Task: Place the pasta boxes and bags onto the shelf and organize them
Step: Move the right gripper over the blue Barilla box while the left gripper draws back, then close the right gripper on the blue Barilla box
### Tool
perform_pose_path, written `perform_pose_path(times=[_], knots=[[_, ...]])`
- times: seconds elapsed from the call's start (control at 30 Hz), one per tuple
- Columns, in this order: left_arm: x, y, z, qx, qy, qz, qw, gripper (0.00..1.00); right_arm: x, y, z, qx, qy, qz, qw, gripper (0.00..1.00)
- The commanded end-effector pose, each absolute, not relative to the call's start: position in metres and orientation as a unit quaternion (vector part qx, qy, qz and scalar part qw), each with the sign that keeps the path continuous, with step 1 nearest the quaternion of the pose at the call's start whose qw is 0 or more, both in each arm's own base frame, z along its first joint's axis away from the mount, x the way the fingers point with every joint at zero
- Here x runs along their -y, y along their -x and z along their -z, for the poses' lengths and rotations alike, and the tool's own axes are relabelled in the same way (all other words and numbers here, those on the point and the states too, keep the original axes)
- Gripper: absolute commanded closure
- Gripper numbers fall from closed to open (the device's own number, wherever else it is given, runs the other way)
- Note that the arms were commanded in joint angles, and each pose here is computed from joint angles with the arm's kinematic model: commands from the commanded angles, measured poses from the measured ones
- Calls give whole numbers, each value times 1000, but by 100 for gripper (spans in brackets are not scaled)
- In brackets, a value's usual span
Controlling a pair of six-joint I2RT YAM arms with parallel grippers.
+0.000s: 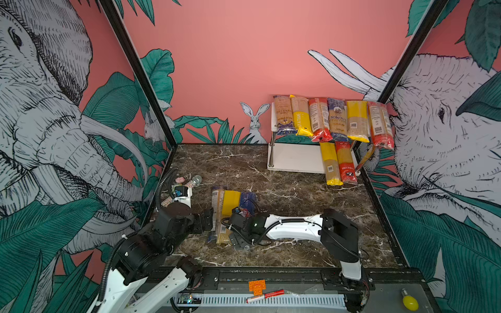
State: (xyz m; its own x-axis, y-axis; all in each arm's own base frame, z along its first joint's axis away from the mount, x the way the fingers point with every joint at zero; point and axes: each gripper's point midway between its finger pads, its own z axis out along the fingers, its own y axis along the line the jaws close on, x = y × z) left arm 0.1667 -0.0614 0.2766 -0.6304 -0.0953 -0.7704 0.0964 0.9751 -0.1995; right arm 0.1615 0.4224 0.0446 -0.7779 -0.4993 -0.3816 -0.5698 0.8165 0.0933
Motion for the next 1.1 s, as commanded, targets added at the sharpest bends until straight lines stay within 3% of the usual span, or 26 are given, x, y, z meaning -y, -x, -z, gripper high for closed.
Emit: perform_pose_path(times=[0.0, 0.33, 0.5, 0.77, 1.07], knots=[[66, -174, -282, -896, -8, 103, 433, 0, -393, -165, -28, -950, 266, -60, 150, 1], [81, -183, -276, -893, -21, 121, 434, 1, -295, -181, -28, -967, 210, -24, 140, 1], [93, -190, -272, -895, -31, 129, 425, 0, -310, -174, -43, -951, 261, -77, 146, 1], [91, -189, -275, -892, -32, 131, 431, 1, -331, -186, -72, -938, 255, -125, 198, 1], [78, -180, -275, -891, -21, 123, 437, 1, -355, -190, -52, -940, 250, -90, 216, 1]])
